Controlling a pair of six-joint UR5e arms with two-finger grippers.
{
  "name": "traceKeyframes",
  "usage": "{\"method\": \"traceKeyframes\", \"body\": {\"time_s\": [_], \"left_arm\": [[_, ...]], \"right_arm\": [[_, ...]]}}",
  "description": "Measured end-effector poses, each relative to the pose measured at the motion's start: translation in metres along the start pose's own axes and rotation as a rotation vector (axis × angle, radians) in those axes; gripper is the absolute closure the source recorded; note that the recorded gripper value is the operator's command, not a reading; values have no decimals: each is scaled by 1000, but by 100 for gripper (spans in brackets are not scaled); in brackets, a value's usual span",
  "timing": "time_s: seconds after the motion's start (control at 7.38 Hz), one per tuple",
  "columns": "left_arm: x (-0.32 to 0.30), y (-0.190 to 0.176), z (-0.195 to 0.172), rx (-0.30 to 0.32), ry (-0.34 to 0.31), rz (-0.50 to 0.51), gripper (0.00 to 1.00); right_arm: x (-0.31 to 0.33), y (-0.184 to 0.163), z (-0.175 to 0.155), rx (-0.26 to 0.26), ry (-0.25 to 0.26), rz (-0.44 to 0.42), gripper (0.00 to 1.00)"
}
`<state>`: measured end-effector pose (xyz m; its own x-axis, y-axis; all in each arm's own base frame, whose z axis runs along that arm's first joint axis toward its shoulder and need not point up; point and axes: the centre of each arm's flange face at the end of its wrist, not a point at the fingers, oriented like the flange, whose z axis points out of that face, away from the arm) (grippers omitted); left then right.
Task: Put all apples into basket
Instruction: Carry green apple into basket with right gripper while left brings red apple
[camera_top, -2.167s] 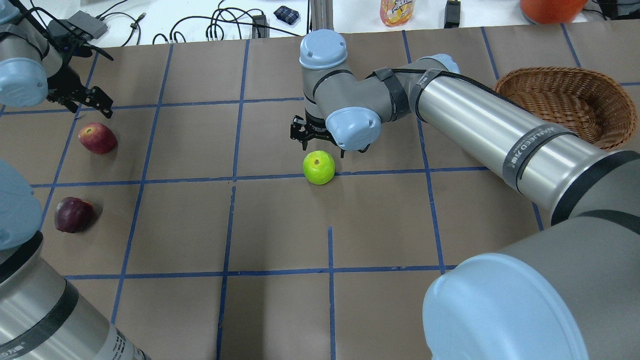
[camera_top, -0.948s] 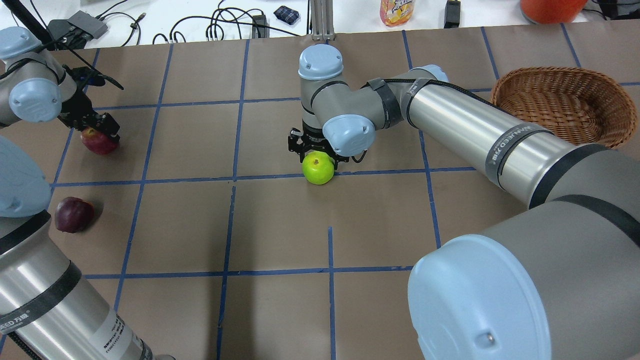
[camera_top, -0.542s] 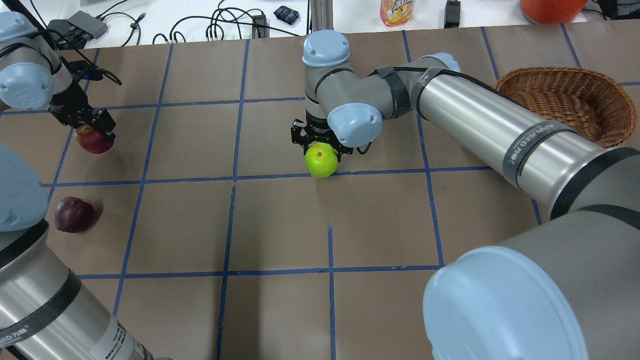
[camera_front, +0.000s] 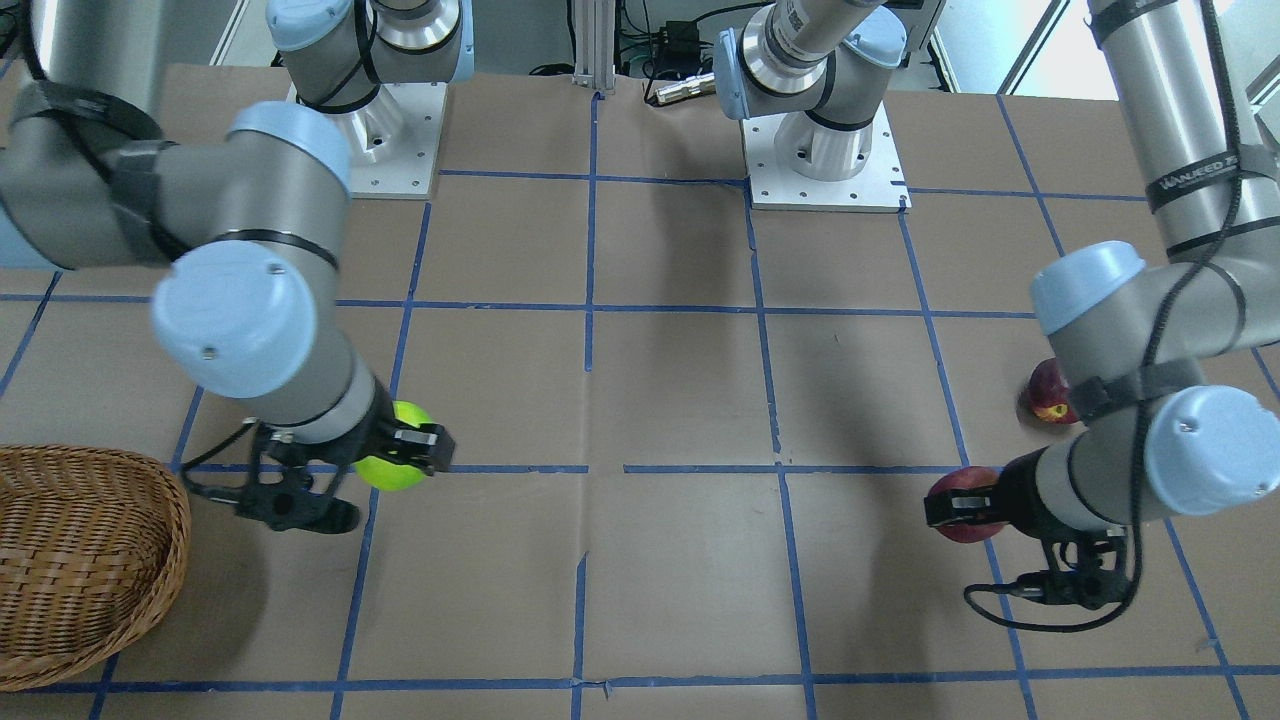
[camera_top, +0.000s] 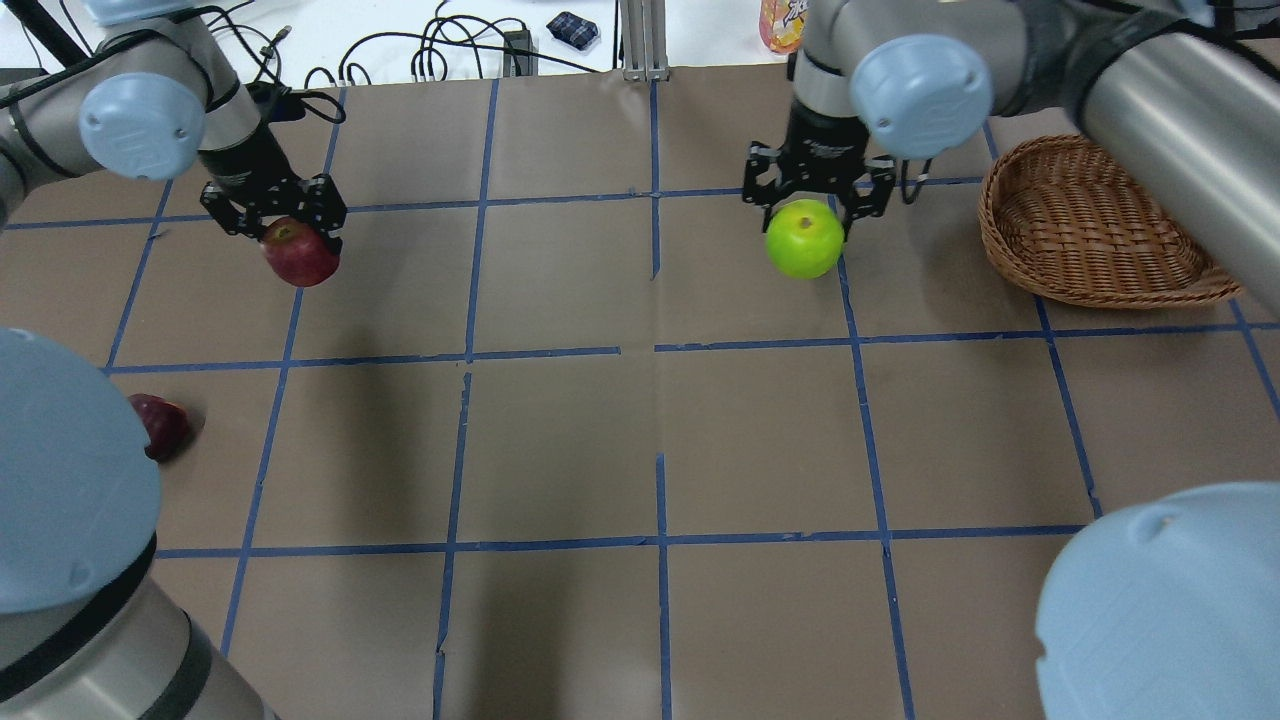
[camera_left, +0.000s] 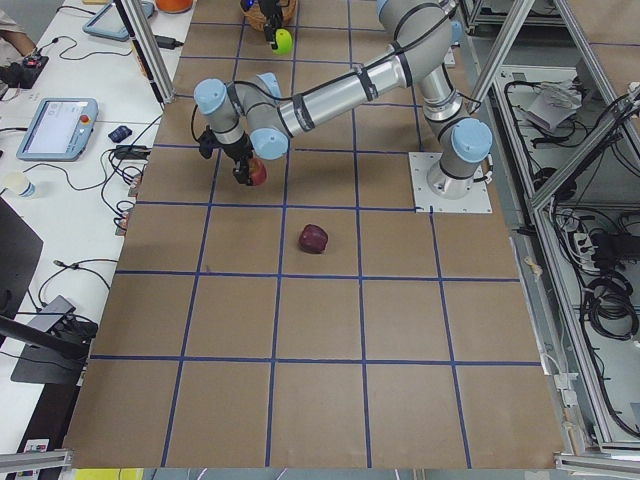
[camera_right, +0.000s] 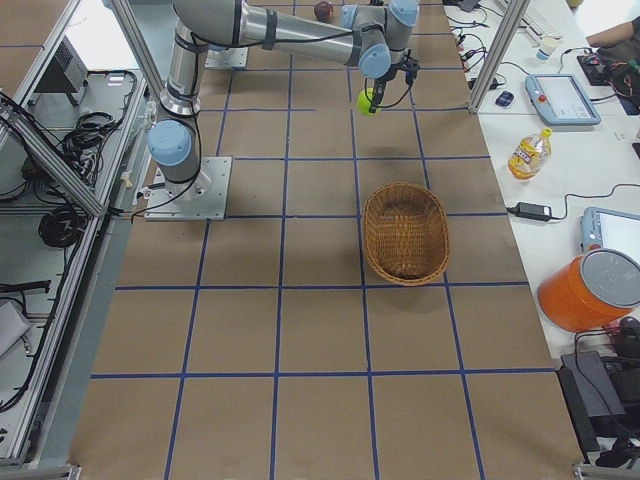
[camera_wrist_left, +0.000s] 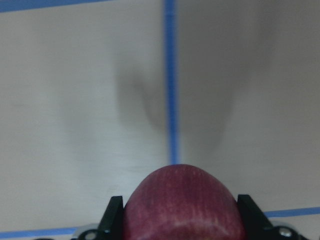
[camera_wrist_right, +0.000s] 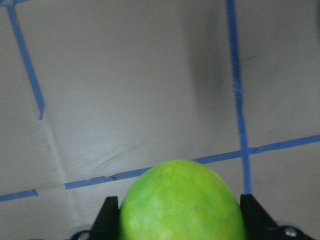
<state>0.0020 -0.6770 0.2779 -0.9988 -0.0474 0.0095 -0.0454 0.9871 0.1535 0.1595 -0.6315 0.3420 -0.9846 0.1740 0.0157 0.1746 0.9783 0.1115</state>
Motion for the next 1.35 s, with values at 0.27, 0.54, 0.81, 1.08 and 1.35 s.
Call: {"method": "traceKeyframes", "body": {"time_s": [0.27, 0.54, 0.81, 1.08, 1.35], "left_arm": [[133, 20, -6, 24, 15, -44, 93], [256, 53, 9, 53, 13, -111, 93], [329, 90, 44, 58, 8, -104, 85], [344, 108, 84, 55, 14, -105, 42], [350, 110, 110, 106, 85, -135, 0]], "right_arm": [[123, -30, -19, 8, 68, -86, 100], [235, -56, -10, 15, 93, -175, 100], [319, -88, 26, 54, 143, -257, 100], [367, -109, 62, 91, 183, -301, 100], [380, -120, 83, 110, 200, -309, 85]]}}
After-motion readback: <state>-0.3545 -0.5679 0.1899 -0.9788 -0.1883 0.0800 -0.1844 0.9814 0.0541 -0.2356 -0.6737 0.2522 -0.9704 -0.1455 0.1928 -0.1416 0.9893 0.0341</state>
